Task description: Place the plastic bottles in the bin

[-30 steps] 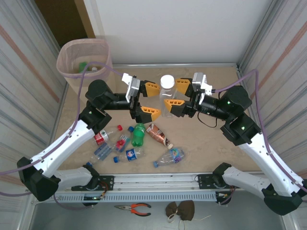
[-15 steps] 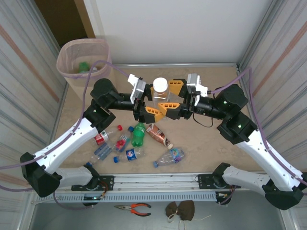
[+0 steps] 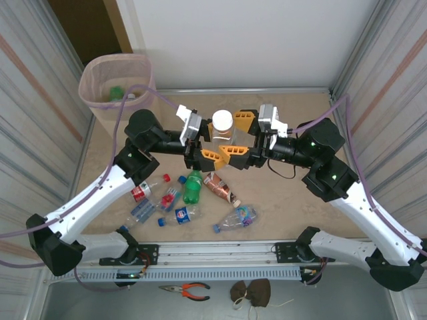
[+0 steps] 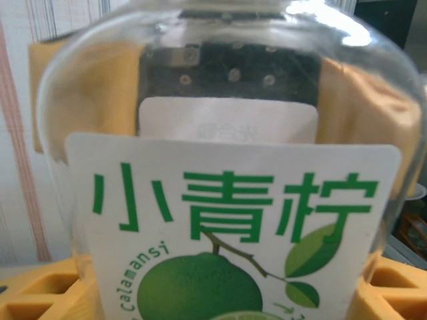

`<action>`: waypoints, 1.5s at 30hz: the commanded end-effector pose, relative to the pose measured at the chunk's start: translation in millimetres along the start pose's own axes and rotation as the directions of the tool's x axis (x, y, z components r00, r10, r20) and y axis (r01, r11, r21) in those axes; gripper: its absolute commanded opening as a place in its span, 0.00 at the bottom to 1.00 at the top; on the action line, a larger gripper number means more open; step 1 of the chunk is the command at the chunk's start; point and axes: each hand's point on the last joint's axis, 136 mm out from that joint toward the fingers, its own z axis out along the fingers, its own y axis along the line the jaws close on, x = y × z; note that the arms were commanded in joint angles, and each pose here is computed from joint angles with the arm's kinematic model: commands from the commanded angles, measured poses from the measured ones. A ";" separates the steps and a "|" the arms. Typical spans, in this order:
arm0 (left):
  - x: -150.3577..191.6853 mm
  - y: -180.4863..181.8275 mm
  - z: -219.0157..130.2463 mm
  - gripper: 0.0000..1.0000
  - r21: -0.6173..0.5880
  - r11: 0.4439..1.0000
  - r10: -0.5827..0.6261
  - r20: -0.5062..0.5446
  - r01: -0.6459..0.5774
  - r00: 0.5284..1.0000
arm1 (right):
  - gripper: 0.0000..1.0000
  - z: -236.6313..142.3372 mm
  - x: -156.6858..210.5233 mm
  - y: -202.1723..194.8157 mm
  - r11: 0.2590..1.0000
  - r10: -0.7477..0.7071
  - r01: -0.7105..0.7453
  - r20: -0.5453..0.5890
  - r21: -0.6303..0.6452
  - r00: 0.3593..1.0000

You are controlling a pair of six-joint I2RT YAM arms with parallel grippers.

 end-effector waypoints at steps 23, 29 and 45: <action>19.6 186.0 -226.1 0.53 -0.883 0.469 -0.347 -0.198 -0.013 0.917 | 0.83 -42.7 -3.3 -21.6 0.966 -0.043 0.056 -0.056 0.254 0.998; 12.1 221.6 -294.8 0.53 -0.953 0.299 -0.402 -0.178 -0.055 0.898 | 0.83 -42.5 2.2 -24.5 0.962 -0.038 0.056 -0.074 0.266 0.997; 53.4 290.4 -380.9 0.54 -0.989 0.141 -0.533 -0.110 -0.040 0.839 | 0.83 -38.3 9.7 -27.0 0.963 -0.018 0.043 -0.094 0.266 0.995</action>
